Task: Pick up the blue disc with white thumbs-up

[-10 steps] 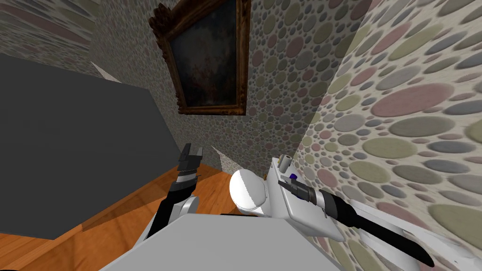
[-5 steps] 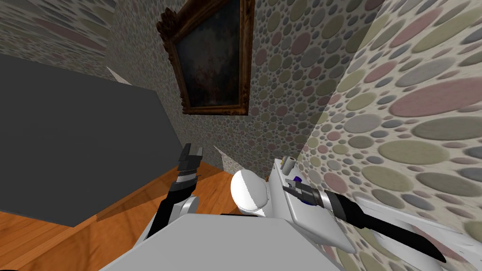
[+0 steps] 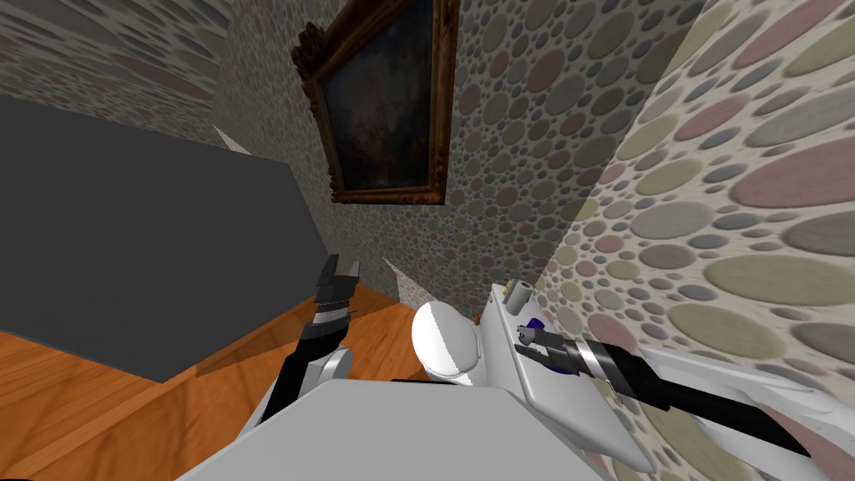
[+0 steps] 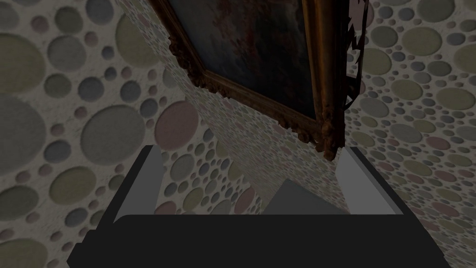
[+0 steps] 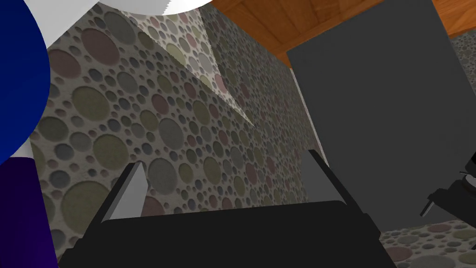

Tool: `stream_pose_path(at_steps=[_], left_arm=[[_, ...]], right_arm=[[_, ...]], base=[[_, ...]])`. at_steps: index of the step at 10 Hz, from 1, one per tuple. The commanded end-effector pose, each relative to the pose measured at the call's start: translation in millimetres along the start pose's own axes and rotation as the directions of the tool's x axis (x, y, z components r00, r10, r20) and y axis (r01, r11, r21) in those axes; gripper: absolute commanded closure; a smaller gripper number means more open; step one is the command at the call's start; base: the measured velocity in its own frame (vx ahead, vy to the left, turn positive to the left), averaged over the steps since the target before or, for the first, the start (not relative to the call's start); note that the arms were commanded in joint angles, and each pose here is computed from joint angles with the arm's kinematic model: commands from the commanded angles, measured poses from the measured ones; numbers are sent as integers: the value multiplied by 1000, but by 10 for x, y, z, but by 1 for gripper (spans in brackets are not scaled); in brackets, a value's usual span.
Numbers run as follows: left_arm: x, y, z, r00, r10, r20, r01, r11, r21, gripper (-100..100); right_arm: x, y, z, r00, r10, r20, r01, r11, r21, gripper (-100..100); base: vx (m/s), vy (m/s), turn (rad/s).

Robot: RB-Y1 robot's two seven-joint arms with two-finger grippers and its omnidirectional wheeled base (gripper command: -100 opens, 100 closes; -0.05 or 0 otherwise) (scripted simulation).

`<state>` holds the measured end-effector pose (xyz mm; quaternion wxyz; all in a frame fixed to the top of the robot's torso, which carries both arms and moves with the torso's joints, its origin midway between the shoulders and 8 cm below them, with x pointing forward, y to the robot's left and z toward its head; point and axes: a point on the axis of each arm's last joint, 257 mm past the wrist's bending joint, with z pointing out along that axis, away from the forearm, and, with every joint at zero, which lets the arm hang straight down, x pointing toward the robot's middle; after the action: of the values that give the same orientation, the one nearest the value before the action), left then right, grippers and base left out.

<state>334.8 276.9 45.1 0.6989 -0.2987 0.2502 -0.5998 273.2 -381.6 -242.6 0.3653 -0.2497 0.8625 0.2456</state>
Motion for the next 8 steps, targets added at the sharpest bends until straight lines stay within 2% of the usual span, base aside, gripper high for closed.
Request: stream_pose_path(at_steps=[1, 2, 3, 4, 5, 6, 7, 8], left_arm=[[0, 0, 0, 1000, 0, 0, 0, 1000, 0, 0], [0, 0, 0, 1000, 0, 0, 0, 1000, 0, 0], [0, 0, 0, 1000, 0, 0, 0, 1000, 0, 0], [0, 0, 0, 1000, 0, 0, 0, 1000, 0, 0], [0, 0, 0, 1000, 0, 0, 0, 1000, 0, 0], [0, 0, 0, 1000, 0, 0, 0, 1000, 0, 0], [0, 0, 0, 1000, 0, 0, 0, 1000, 0, 0], [0, 0, 0, 1000, 0, 0, 0, 1000, 0, 0]], right_arm=[[49, -76, -74, 998, -30, -50, 31, 999, 9, -100], [43, -81, -79, 998, -38, -59, 38, 999, 7, -100], [200, -191, -178, 990, -69, -126, 72, 997, 24, -100], [186, -202, -188, 986, -82, -142, 86, 996, 19, -100], [333, -305, -293, 973, -110, -205, 118, 992, 31, -100], [313, -318, -304, 967, -125, -222, 134, 991, 24, -100], [442, -418, -416, 946, -154, -285, 169, 985, 28, -100], [424, -429, -423, 940, -165, -298, 180, 983, 22, -100]], base=[[-3, 6, 33], [-3, 3, -11], [-5, 9, 78], [-6, 6, 38], [-11, 10, 50], [-11, 6, 31], [-13, 9, 61], [-12, 7, 27]])
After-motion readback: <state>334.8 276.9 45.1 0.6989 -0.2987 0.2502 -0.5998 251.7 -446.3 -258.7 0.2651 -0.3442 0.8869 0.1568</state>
